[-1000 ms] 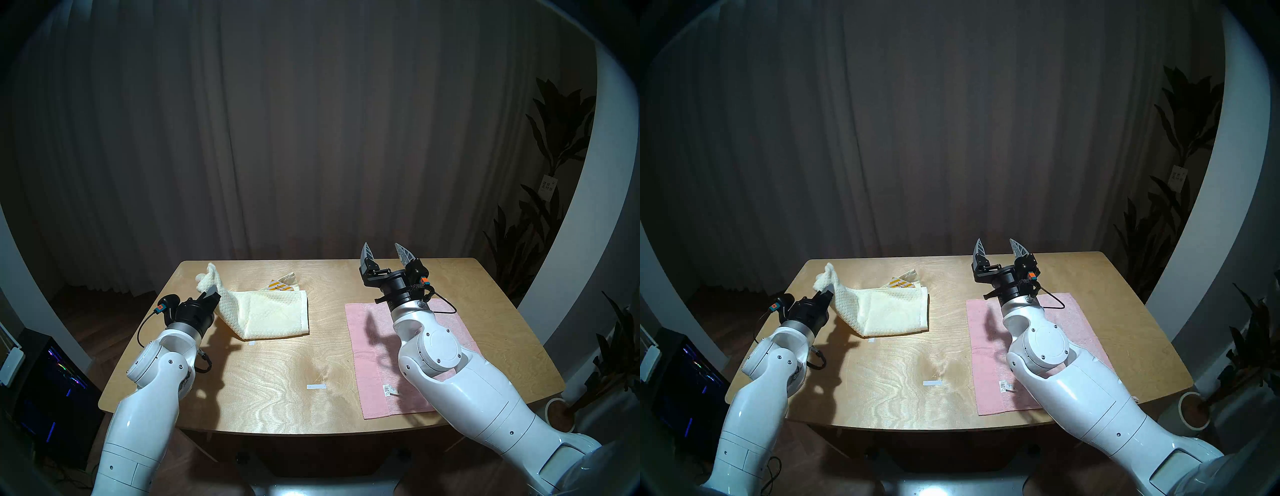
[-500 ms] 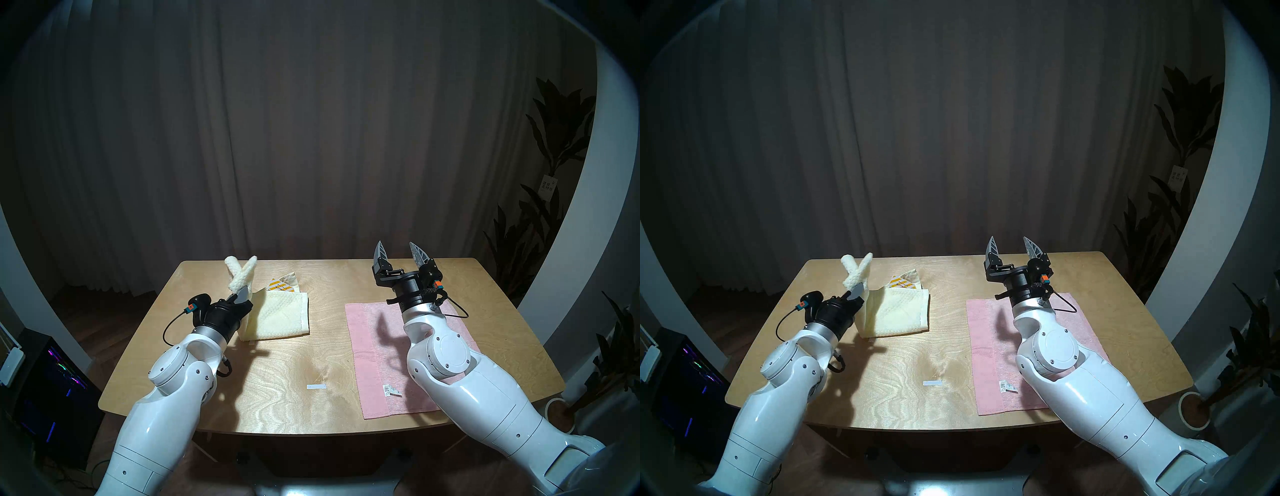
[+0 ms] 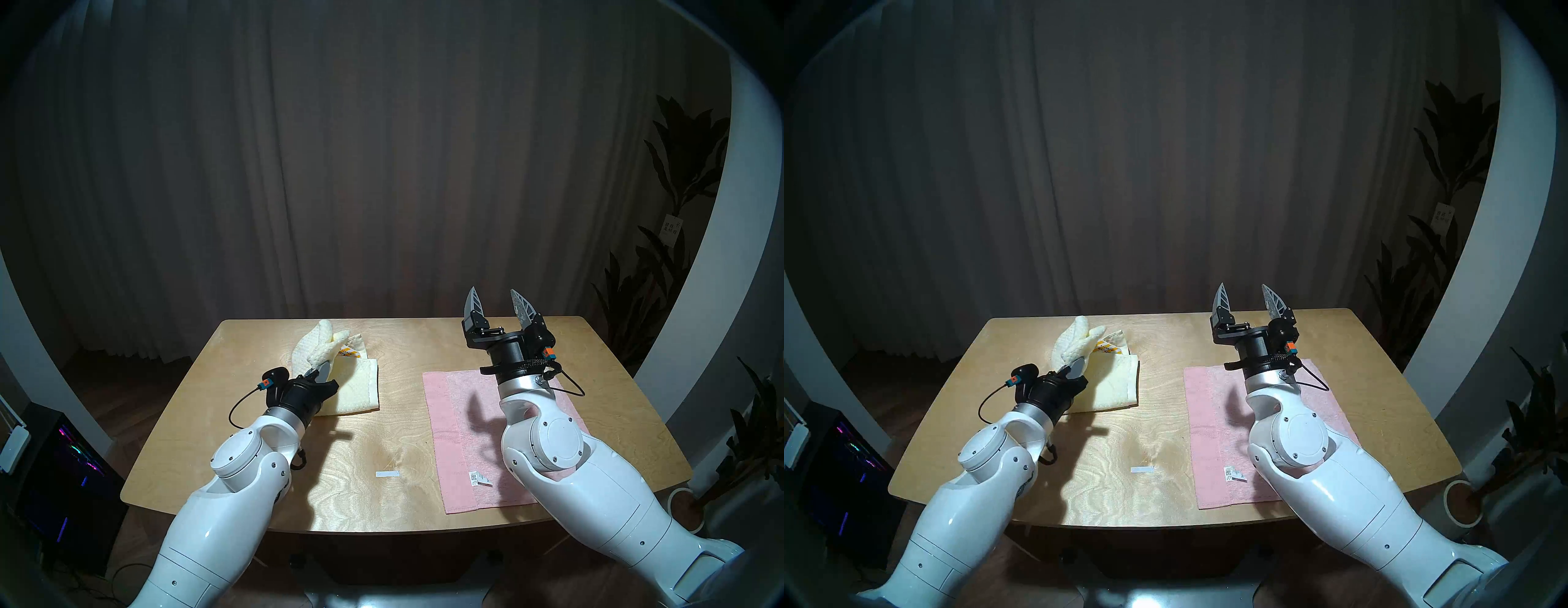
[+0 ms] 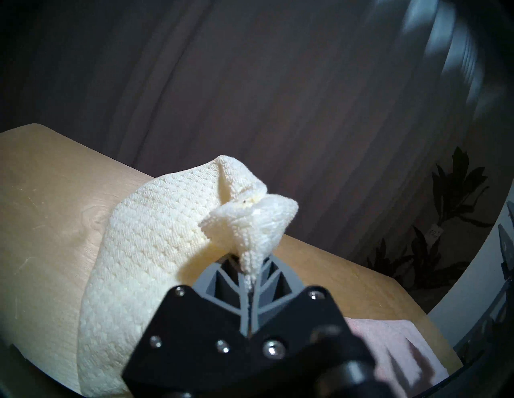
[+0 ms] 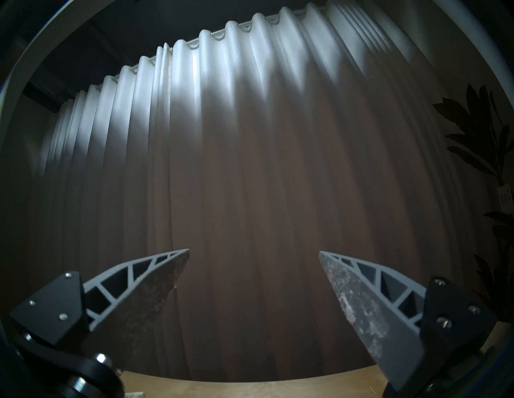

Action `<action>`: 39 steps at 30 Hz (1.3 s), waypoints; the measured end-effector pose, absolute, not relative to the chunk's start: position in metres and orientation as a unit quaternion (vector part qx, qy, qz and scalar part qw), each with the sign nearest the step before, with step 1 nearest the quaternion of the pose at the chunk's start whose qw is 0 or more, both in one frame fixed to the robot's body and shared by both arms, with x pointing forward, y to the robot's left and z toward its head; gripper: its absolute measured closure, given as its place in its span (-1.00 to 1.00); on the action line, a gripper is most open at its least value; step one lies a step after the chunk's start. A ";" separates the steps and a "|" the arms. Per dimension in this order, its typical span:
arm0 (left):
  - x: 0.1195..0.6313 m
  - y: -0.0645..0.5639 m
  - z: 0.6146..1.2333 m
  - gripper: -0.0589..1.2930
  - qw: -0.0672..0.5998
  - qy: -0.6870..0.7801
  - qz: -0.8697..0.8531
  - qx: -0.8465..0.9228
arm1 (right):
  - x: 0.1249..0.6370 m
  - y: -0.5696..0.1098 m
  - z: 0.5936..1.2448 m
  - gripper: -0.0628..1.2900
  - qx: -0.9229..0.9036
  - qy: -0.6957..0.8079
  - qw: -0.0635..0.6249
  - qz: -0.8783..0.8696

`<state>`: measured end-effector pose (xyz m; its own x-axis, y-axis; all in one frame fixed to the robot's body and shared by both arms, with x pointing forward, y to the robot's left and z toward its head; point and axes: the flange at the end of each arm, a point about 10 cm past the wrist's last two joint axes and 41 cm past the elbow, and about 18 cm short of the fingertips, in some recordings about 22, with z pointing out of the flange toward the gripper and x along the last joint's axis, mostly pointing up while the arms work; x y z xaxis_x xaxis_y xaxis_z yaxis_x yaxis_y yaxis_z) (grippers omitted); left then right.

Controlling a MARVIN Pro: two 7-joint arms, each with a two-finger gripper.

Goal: Fold each towel twice and stack them on table

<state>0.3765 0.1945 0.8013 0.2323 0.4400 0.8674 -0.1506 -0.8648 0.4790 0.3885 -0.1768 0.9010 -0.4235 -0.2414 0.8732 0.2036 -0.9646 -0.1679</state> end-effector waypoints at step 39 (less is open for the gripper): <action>0.345 0.178 0.837 -0.94 0.396 0.194 0.594 0.673 | 0.384 -0.228 0.892 -0.90 -0.596 0.077 0.088 -0.794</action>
<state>0.3454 0.1780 0.8370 0.2195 0.7312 0.6459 -0.2085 -0.6116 0.7632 0.3840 -0.2281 0.8925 -0.2733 -0.2309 0.9338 0.0477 -0.9728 -0.2266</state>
